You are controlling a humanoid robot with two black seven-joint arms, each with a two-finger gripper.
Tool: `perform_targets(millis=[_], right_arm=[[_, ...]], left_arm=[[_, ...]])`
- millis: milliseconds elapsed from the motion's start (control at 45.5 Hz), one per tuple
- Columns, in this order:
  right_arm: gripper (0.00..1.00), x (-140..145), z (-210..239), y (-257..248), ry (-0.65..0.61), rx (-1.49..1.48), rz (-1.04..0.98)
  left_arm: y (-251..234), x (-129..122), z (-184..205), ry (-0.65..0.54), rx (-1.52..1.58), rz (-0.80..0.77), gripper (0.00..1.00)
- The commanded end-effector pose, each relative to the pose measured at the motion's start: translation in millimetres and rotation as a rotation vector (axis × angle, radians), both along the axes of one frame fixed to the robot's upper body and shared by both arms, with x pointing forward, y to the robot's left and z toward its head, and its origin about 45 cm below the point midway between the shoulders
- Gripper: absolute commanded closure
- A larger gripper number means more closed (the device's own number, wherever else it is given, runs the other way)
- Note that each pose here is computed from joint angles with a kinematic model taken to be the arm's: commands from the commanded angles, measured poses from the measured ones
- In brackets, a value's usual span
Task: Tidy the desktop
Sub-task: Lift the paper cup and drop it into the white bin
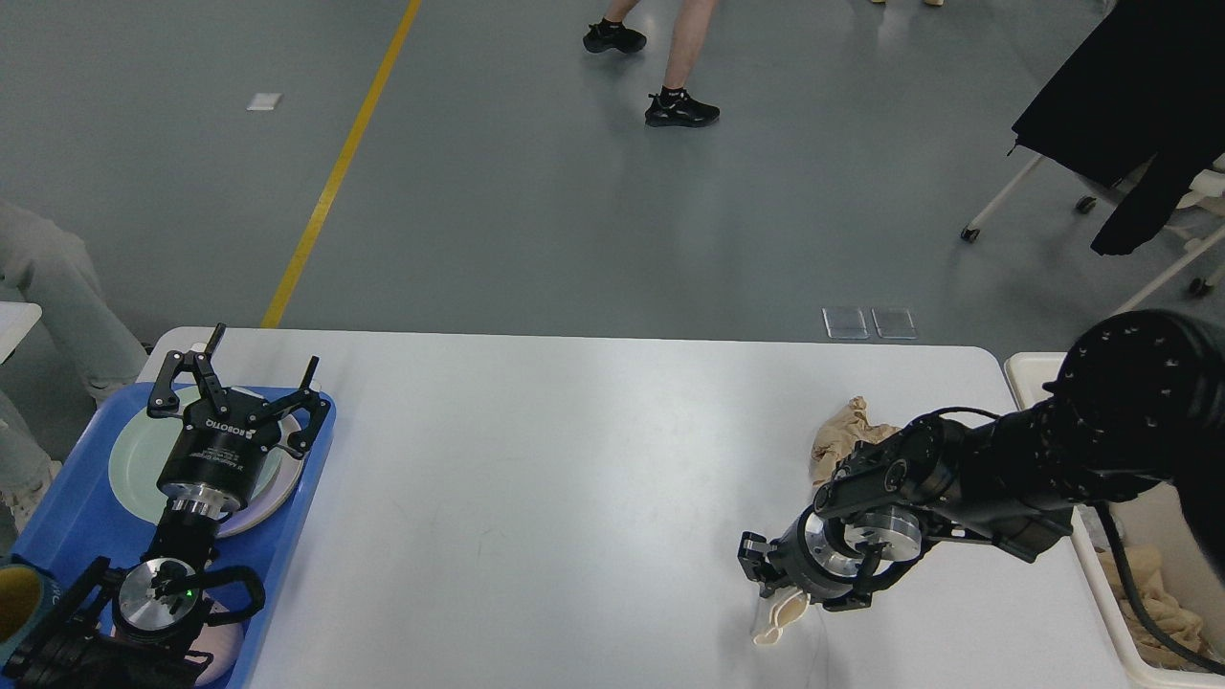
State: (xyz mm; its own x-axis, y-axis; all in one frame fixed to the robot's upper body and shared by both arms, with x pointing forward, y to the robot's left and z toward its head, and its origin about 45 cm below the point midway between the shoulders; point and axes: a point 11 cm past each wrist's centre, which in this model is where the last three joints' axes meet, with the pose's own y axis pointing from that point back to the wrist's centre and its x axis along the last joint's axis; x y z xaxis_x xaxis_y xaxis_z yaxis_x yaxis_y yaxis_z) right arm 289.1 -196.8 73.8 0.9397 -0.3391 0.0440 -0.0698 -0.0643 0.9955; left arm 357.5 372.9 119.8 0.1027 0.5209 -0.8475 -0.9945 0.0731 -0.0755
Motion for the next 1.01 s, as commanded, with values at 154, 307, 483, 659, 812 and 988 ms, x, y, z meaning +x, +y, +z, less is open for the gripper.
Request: perform_targets(millis=[154,307,483,659,812,988], right_arm=[[1.0,7.3,25.3,-4.4,-0.014,-0.002,0.009],[1.0,10.4,53.0,-6.8,-0.005,-0.02,0.055],[1.0,8.8,100.8,-9.6,0.063,-0.048,0.148],[1.0,17.3,171.8,-35.0,0.101,-0.103,0.177],[1.0,16.7,231.8,-64.7,0.108,-0.115,0.146],[1.0,16.9,264.3,-91.7,0.071,-0.174,0.124]], left_arm=[[0.0,0.0,0.0,0.0,0.0,0.0,0.04],[0.0,0.0,0.0,0.0,0.0,0.0,0.04],[0.0,0.0,0.0,0.0,0.0,0.0,0.04],[0.0,0.0,0.0,0.0,0.0,0.0,0.04],[0.9,-0.2,-0.2,0.001,0.002,0.001,0.04],[0.7,0.0,0.2,0.0,0.001,0.001,0.04]])
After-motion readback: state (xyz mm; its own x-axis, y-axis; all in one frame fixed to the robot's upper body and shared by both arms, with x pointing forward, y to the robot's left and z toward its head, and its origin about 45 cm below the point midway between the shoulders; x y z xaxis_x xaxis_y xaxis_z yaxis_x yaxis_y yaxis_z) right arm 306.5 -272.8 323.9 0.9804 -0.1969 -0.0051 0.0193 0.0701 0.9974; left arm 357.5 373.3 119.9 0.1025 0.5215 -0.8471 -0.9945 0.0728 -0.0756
